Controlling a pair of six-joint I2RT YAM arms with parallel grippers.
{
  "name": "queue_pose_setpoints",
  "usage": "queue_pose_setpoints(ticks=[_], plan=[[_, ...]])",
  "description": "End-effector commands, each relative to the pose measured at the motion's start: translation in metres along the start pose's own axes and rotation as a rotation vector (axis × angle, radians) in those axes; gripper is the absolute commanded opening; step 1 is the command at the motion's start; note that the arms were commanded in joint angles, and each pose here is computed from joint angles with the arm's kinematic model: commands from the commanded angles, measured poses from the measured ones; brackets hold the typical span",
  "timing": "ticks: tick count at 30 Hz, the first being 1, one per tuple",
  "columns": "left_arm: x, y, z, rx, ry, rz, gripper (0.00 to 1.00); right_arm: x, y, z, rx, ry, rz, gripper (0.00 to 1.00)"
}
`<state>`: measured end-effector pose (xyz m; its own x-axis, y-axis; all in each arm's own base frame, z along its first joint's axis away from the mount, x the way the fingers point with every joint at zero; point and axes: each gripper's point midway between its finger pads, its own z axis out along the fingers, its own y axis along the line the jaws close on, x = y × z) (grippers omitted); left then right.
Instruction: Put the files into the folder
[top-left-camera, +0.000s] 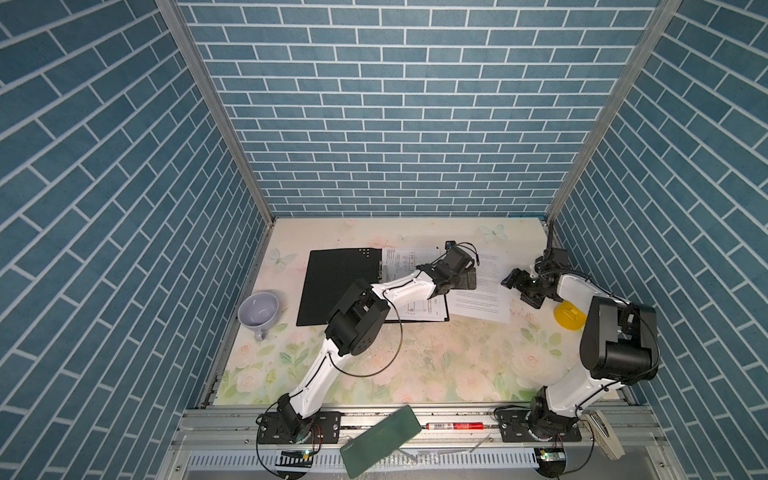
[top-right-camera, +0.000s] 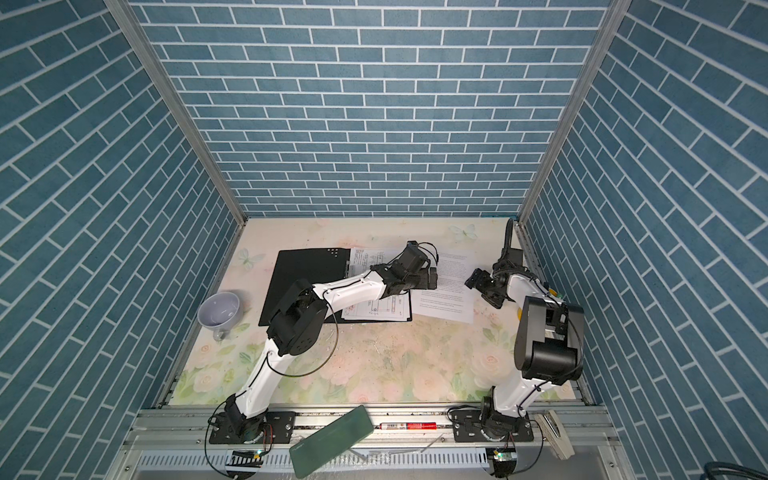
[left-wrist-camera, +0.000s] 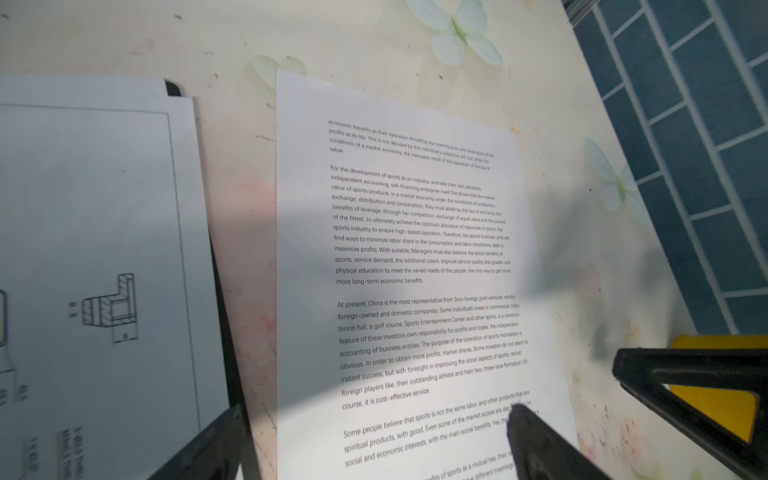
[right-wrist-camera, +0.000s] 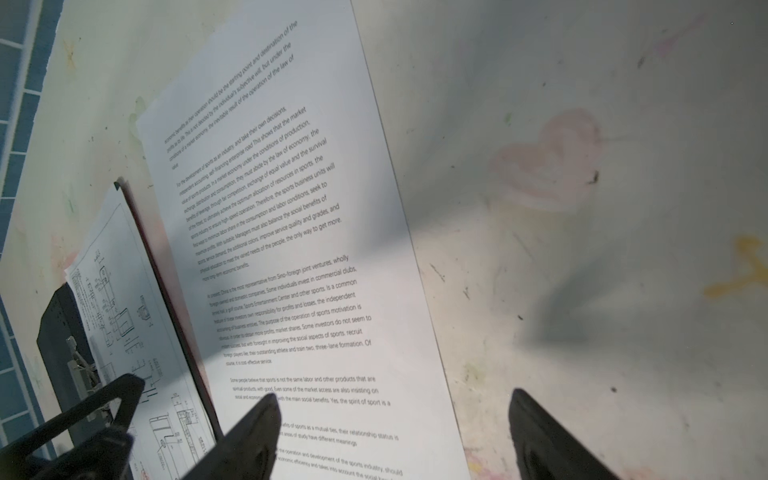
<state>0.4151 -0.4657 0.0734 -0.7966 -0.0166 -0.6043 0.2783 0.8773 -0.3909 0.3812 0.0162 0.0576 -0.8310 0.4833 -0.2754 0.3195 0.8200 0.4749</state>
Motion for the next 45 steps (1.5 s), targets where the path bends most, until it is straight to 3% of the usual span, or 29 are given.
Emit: queue_pose_setpoints(ticks=[1, 28, 38, 45], plan=[[0.012, 0.002, 0.007, -0.021, 0.05, 0.029, 1.0, 0.005, 0.003, -0.001, -0.035, -0.004, -0.026, 0.86], [0.069, 0.003, 0.029, -0.047, 0.246, 0.026, 1.0, 0.033, -0.011, 0.021, -0.074, 0.118, 0.094, 0.82], [0.074, -0.005, 0.028, -0.002, 0.257, -0.016, 1.0, 0.042, -0.016, 0.023, -0.1, 0.147, 0.121, 0.81], [0.066, 0.001, 0.02, -0.04, 0.233, -0.008, 1.0, 0.041, -0.022, 0.02, -0.075, 0.144, 0.113, 0.81]])
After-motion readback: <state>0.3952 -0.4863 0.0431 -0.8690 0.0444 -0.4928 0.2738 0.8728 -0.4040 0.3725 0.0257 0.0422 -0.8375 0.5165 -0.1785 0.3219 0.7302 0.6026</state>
